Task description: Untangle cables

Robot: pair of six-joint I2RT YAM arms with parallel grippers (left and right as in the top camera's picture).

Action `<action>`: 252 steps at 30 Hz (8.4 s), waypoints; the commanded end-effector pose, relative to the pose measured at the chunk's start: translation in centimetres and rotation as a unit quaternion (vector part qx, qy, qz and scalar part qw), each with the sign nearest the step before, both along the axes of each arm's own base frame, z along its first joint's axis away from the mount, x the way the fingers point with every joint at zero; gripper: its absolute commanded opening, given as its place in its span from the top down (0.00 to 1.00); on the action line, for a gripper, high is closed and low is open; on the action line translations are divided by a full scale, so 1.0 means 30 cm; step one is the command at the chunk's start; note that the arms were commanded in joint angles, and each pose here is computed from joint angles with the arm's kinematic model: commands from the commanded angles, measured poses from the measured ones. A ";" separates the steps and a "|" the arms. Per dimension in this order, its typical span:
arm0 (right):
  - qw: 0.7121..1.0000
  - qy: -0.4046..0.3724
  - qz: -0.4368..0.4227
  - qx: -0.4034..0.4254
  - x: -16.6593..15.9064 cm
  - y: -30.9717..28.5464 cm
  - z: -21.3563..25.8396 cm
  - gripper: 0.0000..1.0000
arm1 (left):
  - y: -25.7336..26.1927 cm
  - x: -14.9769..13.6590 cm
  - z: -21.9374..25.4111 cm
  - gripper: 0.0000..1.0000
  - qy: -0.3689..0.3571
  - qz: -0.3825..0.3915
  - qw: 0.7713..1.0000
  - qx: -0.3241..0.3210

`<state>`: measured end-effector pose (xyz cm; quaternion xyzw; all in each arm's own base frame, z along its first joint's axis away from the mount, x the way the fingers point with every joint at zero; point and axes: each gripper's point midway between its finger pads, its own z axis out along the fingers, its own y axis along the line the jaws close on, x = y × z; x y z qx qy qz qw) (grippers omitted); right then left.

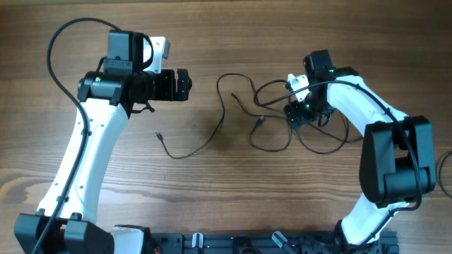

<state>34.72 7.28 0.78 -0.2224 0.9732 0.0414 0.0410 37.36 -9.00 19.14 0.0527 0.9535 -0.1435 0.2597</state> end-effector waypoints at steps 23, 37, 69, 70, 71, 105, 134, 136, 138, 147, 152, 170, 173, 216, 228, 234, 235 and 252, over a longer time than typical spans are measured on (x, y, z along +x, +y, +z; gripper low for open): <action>0.999 0.037 -0.012 -0.021 -0.090 -0.029 -0.086 0.34 | -0.019 0.003 0.007 0.00 -0.009 -0.027 1.000 -0.008; 0.999 0.032 -0.035 -0.011 -0.075 -0.036 -0.084 0.96 | -0.019 0.005 0.009 0.00 -0.011 -0.027 1.000 -0.008; 0.995 -0.083 -0.039 0.044 0.013 0.013 0.270 0.61 | -0.019 0.005 0.009 0.00 -0.011 -0.027 1.000 -0.008; 0.995 -0.081 -0.038 0.043 0.011 0.012 0.266 0.62 | -0.019 0.005 0.009 0.00 -0.011 -0.027 1.000 -0.008; 0.995 -0.081 -0.038 0.043 0.011 0.012 0.261 0.61 | -0.019 0.005 0.009 0.00 -0.011 -0.027 1.000 -0.008; 0.998 -0.001 -0.039 0.048 -0.046 0.026 -0.040 0.62 | -0.019 0.005 0.009 0.00 -0.011 -0.027 1.000 -0.008; 0.997 0.032 -0.059 0.031 -0.064 0.010 -0.050 0.96 | -0.019 0.003 0.007 0.00 -0.009 -0.027 1.000 -0.008; 0.997 0.011 -0.065 0.039 -0.028 0.018 0.044 0.96 | -0.019 0.003 0.007 0.00 -0.009 -0.027 1.000 -0.008; 0.997 -0.017 -0.067 0.045 0.003 0.023 0.152 0.96 | -0.019 0.003 0.007 0.00 -0.009 -0.027 1.000 -0.008; 0.973 -0.189 -0.131 0.028 0.024 -0.056 0.617 0.96 | -0.018 -0.005 0.002 0.00 -0.003 -0.027 1.000 -0.007; 0.944 -0.250 -0.213 -0.026 -0.041 -0.174 0.758 0.96 | -0.018 -0.007 0.001 0.00 -0.001 -0.027 1.000 -0.007; 0.799 -0.401 -0.447 -0.013 0.075 -0.687 0.961 0.96 | -0.060 -0.039 0.003 0.00 0.015 -0.049 0.998 -0.042; 0.790 -0.408 -0.459 -0.016 0.134 -0.763 0.929 0.96 | -0.073 -0.043 0.008 0.00 0.016 -0.055 0.997 -0.052; 0.715 -0.283 -0.620 -0.155 0.046 -1.692 0.442 0.43 | -0.305 -0.085 0.060 0.00 -0.017 -0.161 0.983 -0.091; 0.664 -0.302 -0.671 -0.133 0.055 -1.578 0.595 0.00 | -0.269 -0.072 0.040 0.00 -0.019 -0.146 0.987 -0.056; 0.627 -0.220 -0.735 -0.131 -0.046 -1.418 0.578 0.00 | -0.249 -0.044 0.042 0.00 -0.040 -0.143 0.988 -0.032; 0.635 -0.205 -0.733 -0.132 -0.052 -1.387 0.569 0.00 | -0.245 -0.040 0.042 0.00 -0.042 -0.142 0.989 -0.028; 0.903 -0.103 -0.416 0.037 0.178 -0.587 0.581 0.00 | -0.031 -0.037 0.162 0.00 -0.098 0.008 0.992 0.083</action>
